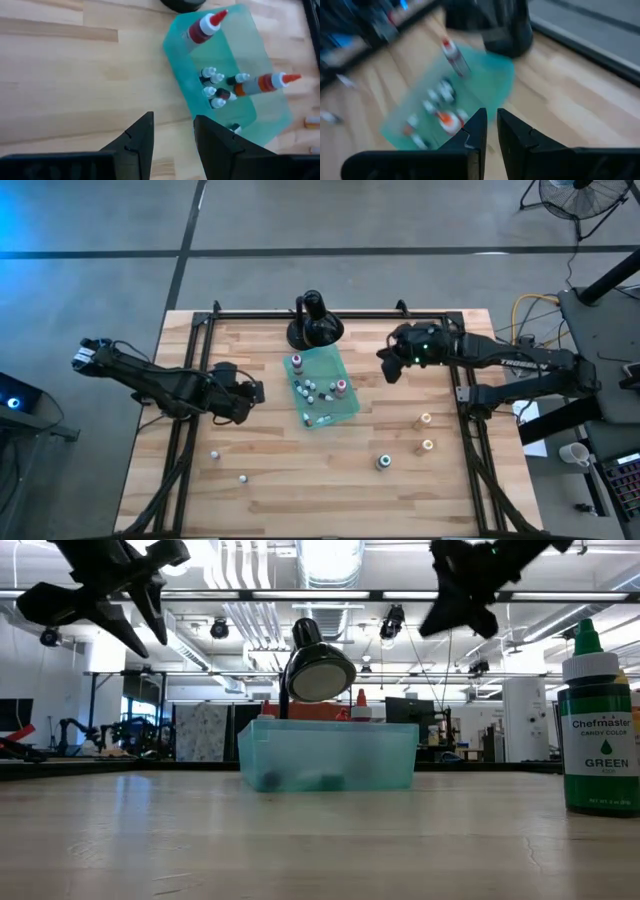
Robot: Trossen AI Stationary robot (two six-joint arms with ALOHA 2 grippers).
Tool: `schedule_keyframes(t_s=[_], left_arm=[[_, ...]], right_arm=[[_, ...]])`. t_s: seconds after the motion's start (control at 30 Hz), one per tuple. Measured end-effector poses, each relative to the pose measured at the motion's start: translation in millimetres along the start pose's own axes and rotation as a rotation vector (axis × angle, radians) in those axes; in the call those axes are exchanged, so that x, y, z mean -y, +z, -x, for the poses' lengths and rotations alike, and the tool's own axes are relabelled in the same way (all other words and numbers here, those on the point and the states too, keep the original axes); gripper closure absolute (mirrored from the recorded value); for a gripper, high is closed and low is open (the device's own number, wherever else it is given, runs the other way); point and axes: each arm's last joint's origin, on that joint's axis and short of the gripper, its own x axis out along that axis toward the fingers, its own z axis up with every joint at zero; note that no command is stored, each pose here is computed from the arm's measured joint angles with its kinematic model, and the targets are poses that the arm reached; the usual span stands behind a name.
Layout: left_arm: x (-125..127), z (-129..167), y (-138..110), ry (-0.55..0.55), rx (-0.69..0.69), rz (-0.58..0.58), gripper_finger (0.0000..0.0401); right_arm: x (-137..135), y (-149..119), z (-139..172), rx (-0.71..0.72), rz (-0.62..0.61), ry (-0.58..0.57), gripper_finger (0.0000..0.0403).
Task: Pick & Place food coloring
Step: Put the small pink food coloring bottle into the green bin
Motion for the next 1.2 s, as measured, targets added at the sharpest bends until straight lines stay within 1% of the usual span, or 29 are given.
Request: schedule_keyframes(t_s=[0.1,0.17,0.23,0.3,0.4,0.43,0.5,0.6,0.7,0.8,0.9,0.93,1.0,1.03,1.1,1.2], left_arm=[[-0.7,2.1,1.7,-0.01,0.0,-0.057,0.0288],[-1.5,4.0,4.0,-0.021,0.016,-0.096,0.0288],[-2.4,6.1,6.0,-0.033,0.027,-0.131,0.0288],[-3.7,8.6,8.2,-0.044,0.032,-0.169,0.0288],[-5.4,11.2,10.5,-0.056,0.038,-0.221,0.0288],[-5.6,11.4,10.8,-0.057,0.04,-0.233,0.0288],[-5.9,11.9,11.3,-0.06,0.044,-0.243,0.0288],[-5.9,11.9,11.5,-0.06,0.049,-0.261,0.0288],[-6.2,11.8,11.2,-0.057,0.041,-0.325,0.0288],[-9.7,11.4,8.6,-0.031,-0.061,-0.452,0.0288],[-15.9,9.7,5.6,0.01,-0.163,-0.574,0.0288],[-16.6,8.3,4.0,0.013,-0.183,-0.634,0.0289],[-19.6,5.6,-1.4,0.005,-0.246,-0.793,0.0289],[-22.7,4.5,-4.9,-0.002,-0.303,-0.877,0.0288],[-28.2,2.5,-12.5,-0.035,-0.44,-0.989,0.0288],[-37.2,0.9,-23.8,-0.059,-0.635,-1.044,0.0289]], right_arm=[[-7.9,16.0,5.5,0.075,-0.069,0.054,0.0365],[-12.6,22.1,5.9,0.079,-0.114,0.115,0.0365],[-18.1,26.5,4.2,0.045,-0.135,0.2,0.0365],[-21.9,26.4,0.4,-0.019,-0.162,0.278,0.0365],[-26.3,21.1,-10.4,-0.14,-0.22,0.354,0.0364],[-27.2,17.8,-14.6,-0.183,-0.236,0.358,0.0364],[-26.8,9.5,-20.9,-0.279,-0.267,0.331,0.0364],[-24.2,-1.4,-26.7,-0.441,-0.294,0.229,0.0364],[-25.5,-5.8,-27.3,-0.562,-0.27,0.141,0.0356],[-29.8,-6.7,-29.6,-0.635,-0.227,0.082,0.0337],[-32.9,-6.7,-36.3,-0.657,-0.168,0.009,0.0313],[-34.2,-6.1,-39.1,-0.659,-0.152,0.005,0.0306],[-36.8,-6.7,-45.0,-0.675,-0.112,0.012,0.0292],[-38.6,-7.5,-48.1,-0.685,-0.089,0.018,0.0286],[-42.2,-8.6,-52.3,-0.699,-0.047,0.034,0.0276],[-47.3,-11.0,-56.5,-0.717,-0.018,0.047,0.0265]])
